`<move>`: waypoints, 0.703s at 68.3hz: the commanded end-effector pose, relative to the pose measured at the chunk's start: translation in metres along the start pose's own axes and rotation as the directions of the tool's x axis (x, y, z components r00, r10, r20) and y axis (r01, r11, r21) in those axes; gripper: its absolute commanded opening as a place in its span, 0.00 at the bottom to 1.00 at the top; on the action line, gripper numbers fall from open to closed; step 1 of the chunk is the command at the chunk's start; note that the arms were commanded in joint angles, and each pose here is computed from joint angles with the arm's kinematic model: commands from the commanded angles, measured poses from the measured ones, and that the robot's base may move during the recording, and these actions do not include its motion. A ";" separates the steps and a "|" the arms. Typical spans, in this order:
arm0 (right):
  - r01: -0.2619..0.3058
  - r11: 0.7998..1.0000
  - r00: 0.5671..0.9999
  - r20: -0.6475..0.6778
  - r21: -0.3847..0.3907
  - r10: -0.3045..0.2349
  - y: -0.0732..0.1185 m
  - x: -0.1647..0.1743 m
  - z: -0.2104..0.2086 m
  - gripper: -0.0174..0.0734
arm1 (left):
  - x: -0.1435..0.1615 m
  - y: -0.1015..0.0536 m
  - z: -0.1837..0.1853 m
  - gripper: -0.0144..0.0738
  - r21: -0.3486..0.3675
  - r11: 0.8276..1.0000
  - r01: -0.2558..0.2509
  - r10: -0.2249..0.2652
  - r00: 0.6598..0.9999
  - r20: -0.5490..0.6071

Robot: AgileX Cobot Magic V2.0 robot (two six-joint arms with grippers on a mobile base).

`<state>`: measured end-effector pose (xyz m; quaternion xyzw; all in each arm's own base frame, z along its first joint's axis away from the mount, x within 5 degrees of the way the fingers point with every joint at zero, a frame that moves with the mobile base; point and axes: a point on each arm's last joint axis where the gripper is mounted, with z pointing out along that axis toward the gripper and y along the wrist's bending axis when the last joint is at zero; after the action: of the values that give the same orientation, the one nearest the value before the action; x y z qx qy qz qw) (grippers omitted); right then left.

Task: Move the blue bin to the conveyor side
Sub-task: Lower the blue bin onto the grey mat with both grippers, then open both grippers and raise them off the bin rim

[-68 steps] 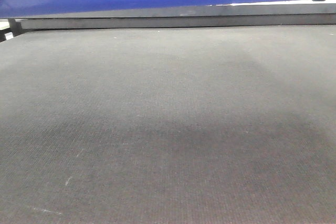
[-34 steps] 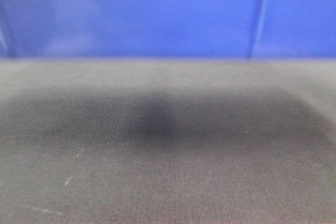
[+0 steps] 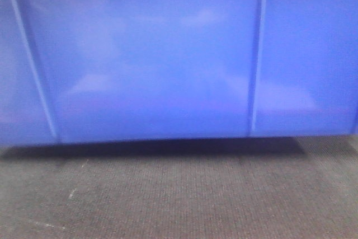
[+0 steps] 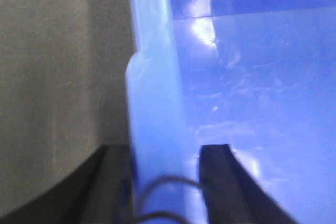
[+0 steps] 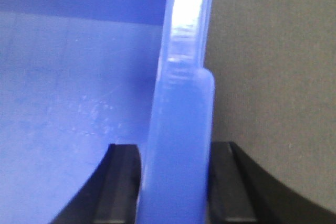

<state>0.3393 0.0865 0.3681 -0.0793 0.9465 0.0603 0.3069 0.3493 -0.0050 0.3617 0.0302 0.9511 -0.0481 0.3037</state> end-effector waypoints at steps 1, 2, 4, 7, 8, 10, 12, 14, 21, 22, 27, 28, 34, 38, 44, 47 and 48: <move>0.016 1.000 0.994 0.107 0.001 -0.016 -0.001 -0.010 -0.015 0.60 | -0.008 -0.004 -0.009 0.57 0.019 1.000 -0.003 0.002 0.998 0.068; 0.016 1.000 0.994 0.105 0.001 -0.016 -0.001 -0.010 -0.015 0.64 | -0.008 -0.004 -0.009 0.59 0.019 1.000 -0.003 0.002 0.998 0.068; 0.016 1.000 0.995 0.103 0.002 -0.016 -0.001 -0.010 -0.015 0.74 | -0.008 -0.004 -0.009 0.64 0.019 1.000 -0.003 0.002 0.998 0.068; 0.019 1.000 0.995 0.098 0.006 -0.019 -0.001 -0.009 -0.015 0.81 | -0.008 -0.004 -0.009 0.73 0.019 1.000 -0.003 0.002 0.998 0.068; 0.019 1.000 0.995 0.098 0.007 -0.020 -0.001 -0.009 -0.015 0.83 | -0.007 -0.004 -0.009 0.75 0.020 1.000 -0.003 0.002 0.998 0.066; 0.019 1.000 0.995 0.097 0.007 -0.020 -0.001 -0.009 -0.016 0.82 | -0.007 -0.004 -0.010 0.81 0.020 1.000 -0.004 0.002 0.998 0.063; 0.021 1.000 0.995 0.102 0.009 -0.021 -0.001 -0.009 -0.018 0.81 | -0.006 -0.004 -0.011 0.85 0.021 1.000 -0.004 0.003 0.998 0.059; 0.021 1.000 0.994 0.108 0.008 -0.021 -0.001 -0.009 -0.021 0.81 | -0.006 -0.005 -0.013 0.86 0.021 1.000 -0.005 0.003 0.998 0.061; 0.021 1.000 0.990 0.139 0.006 -0.022 -0.001 -0.008 -0.036 0.81 | -0.004 -0.006 -0.024 0.85 0.023 1.000 -0.008 0.007 0.998 0.062; 0.021 1.000 0.989 0.144 0.006 -0.022 -0.001 -0.007 -0.039 0.81 | -0.003 -0.007 -0.028 0.85 0.023 1.000 -0.010 0.008 0.998 0.068; 0.022 1.000 0.983 0.184 0.004 -0.022 -0.001 -0.004 -0.062 0.81 | -0.001 -0.009 -0.048 0.85 0.022 1.000 -0.017 0.014 0.994 0.104; 0.022 1.000 0.982 0.187 0.003 -0.022 -0.001 -0.004 -0.064 0.81 | 0.000 -0.010 -0.052 0.85 0.022 1.000 -0.018 0.015 0.994 0.113; 0.023 1.000 0.969 0.245 0.000 -0.023 -0.001 0.001 -0.092 0.78 | 0.005 -0.014 -0.085 0.83 0.017 0.999 -0.029 0.025 0.982 0.187; 0.024 1.000 0.956 0.292 -0.003 -0.023 -0.001 0.008 -0.115 0.69 | 0.012 -0.017 -0.111 0.80 0.012 0.999 -0.037 0.032 0.967 0.254; 0.026 1.000 0.941 0.339 -0.006 -0.022 -0.001 0.021 -0.140 0.51 | 0.025 -0.021 -0.140 0.69 0.005 0.999 -0.043 0.039 0.943 0.329; 0.026 1.000 0.937 0.350 -0.006 -0.022 -0.002 0.030 -0.148 0.39 | 0.033 -0.022 -0.149 0.59 -0.003 0.999 -0.045 0.043 0.933 0.358; 0.026 1.000 0.936 0.353 -0.006 -0.022 -0.002 0.033 -0.150 0.36 | 0.035 -0.022 -0.152 0.56 -0.008 0.999 -0.046 0.046 0.928 0.371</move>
<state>0.2458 0.0631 0.4647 -0.0772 0.8822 0.0835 0.4568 0.2538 -0.0086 0.4574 0.0416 0.8917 -0.0489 0.4480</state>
